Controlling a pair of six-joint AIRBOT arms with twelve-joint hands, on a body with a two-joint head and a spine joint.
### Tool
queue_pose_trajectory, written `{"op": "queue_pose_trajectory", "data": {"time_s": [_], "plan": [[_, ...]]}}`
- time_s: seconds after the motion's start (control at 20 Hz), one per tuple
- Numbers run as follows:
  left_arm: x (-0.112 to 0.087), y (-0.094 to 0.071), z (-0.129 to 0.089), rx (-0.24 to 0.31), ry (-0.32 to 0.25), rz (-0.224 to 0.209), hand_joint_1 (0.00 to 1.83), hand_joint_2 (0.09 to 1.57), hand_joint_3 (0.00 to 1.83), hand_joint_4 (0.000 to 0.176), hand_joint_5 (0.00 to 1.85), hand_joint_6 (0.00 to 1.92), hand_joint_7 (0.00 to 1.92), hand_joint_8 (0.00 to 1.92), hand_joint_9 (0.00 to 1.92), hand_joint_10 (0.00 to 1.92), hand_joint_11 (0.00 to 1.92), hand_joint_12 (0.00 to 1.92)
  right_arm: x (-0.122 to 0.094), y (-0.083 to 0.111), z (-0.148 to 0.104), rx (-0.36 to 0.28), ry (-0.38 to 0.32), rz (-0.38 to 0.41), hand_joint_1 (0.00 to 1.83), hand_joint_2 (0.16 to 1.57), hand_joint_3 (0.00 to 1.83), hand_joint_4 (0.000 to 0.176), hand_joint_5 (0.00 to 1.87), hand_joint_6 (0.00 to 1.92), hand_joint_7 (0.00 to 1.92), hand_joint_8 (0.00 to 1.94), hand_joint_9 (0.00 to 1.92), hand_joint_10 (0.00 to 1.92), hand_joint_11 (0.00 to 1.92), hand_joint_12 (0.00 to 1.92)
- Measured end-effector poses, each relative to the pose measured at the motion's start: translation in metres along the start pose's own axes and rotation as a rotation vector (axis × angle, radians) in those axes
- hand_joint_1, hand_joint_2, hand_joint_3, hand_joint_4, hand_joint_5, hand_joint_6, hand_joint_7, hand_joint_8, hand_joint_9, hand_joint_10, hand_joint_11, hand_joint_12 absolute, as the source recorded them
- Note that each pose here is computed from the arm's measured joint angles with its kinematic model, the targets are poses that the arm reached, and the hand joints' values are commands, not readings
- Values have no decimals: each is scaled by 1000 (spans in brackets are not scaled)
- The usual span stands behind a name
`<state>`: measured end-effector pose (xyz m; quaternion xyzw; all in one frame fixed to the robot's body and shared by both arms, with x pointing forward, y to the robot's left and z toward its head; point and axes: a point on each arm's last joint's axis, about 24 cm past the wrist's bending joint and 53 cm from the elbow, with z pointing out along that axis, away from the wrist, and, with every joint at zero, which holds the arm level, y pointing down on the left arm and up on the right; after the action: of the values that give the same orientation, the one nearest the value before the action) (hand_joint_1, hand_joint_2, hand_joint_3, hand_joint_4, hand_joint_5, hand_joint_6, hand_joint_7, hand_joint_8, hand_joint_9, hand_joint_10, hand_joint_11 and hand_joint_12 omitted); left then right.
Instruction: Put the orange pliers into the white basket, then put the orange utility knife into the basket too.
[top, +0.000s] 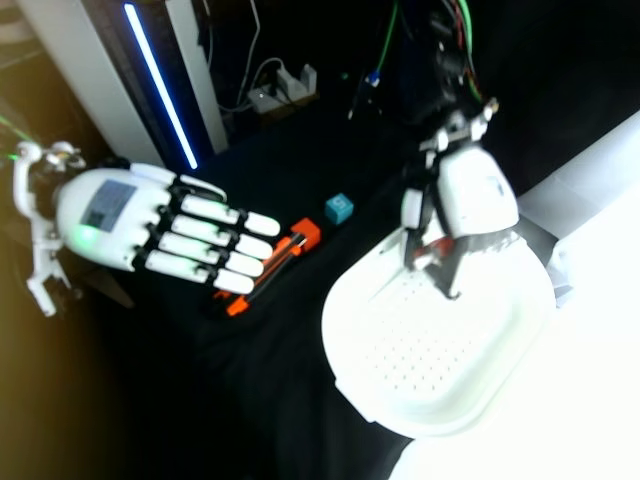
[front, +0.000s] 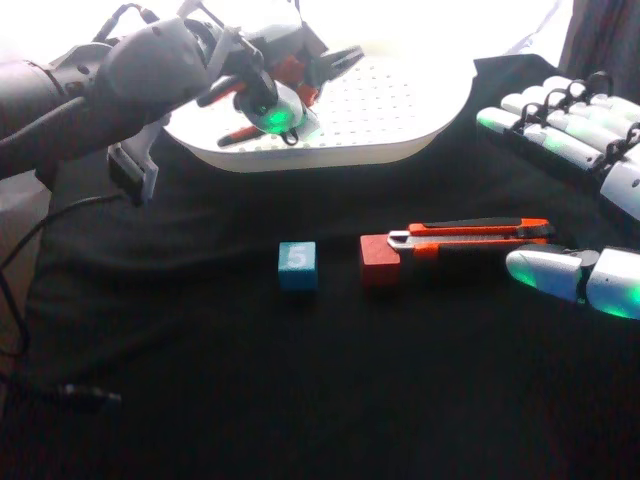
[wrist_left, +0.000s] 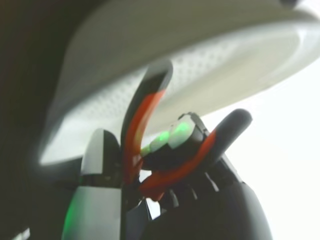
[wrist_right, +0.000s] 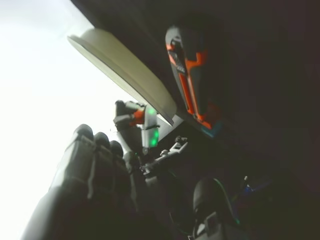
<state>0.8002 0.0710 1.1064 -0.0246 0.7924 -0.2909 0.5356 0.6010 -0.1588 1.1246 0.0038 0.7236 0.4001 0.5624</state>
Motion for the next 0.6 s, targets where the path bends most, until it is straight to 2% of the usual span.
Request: {"op": "queue_pose_trajectory", "data": {"time_s": [0.05, 0.1, 0.15, 0.2, 0.25, 0.3, 0.35, 0.4, 0.45, 0.5, 0.55, 0.6], "plan": [[1, 0, 0, 0, 2, -3, 896, 1277, 0, 0, 199, 775, 310, 893, 203, 1201, 140, 1622, 0, 0, 0, -1, 0, -1, 310, 1253, 3, 38, 0, 0, 0, 0, 0, 0, 0, 0], [0, 0, 0, -1, 0, -3, 782, 1237, 0, 12, 185, 315, 263, 355, 132, 670, 27, 1179, 0, 0, 0, -1, 1, -1, 332, 1253, 2, 39, 0, 0, 0, 0, 0, 0, 0, 0], [-2, 1, 0, -1, -6, -3, 704, 1198, 0, 60, 97, 119, 97, 89, 63, 159, 5, 424, 0, 0, 0, 0, 1, 0, 311, 1249, 1, 54, 0, 0, 0, 0, 0, 0, 0, 0], [-6, 0, -3, 3, -21, 10, 636, 1181, 0, 71, 41, 47, 19, 17, 12, 31, 0, 84, 0, 0, 0, -1, 0, 0, 306, 1250, 1, 59, 0, 0, 0, 0, 0, 0, 0, 0], [-10, -1, -5, 6, -34, 14, 598, 1134, 0, 99, 7, 9, 3, 3, 2, 5, 0, 16, 0, 0, 0, -1, 1, -1, 303, 1252, 2, 54, 0, 0, 0, 0, 0, 0, 0, 0], [-16, -1, -8, 8, -53, 16, 618, 1111, 0, 107, 1, 1, 0, 0, 0, 0, 0, 2, 0, 0, 0, 0, 1, 0, 310, 1249, 0, 55, 0, 0, 0, 0, 0, 0, 0, 0], [-19, -3, -10, 13, -62, 25, 623, 1079, 0, 83, 0, 0, 0, 0, 0, 0, 0, 0, 0, 0, 0, -1, 1, 0, 352, 1243, 0, 43, 0, 0, 0, 0, 0, 0, 0, 0], [-22, -6, -16, 26, -73, 42, 620, 1065, 0, 100, 0, 0, 0, 0, 0, 0, 0, 0, 0, 0, 0, -1, 1, 1, 359, 1242, 0, 32, 0, 0, 0, 0, 0, 0, 0, 0], [-24, -12, -22, 45, -82, 62, 560, 1077, 0, 132, 0, 0, 0, 0, 0, 0, 0, 0, 0, 0, 0, 0, 1, 3, 384, 1236, 0, 42, 0, 0, 0, 0, 0, 0, 0, 0], [-30, -21, -35, 78, -106, 75, 402, 1116, 11, 159, 0, 0, 0, 0, 0, 0, 0, 0, 0, 0, 0, -1, 1, 4, 386, 1228, 0, 82, 0, 0, 0, 0, 0, 0, 0, 0], [-36, -27, -42, 102, -129, 79, 402, 1116, 11, 159, 0, 0, 0, 0, 0, 0, 0, 0, 0, 0, 0, 0, 1, 4, 386, 1228, 0, 82, 0, 0, 0, 0, 0, 0, 0, 0], [-44, -33, -57, 143, -172, 78, 410, 1182, 29, 160, 0, 0, 0, 0, 0, 0, 0, 0, 0, 0, 0, -1, 1, 3, 381, 1228, 0, 58, 0, 0, 0, 0, 0, 0, 0, 0]]}}
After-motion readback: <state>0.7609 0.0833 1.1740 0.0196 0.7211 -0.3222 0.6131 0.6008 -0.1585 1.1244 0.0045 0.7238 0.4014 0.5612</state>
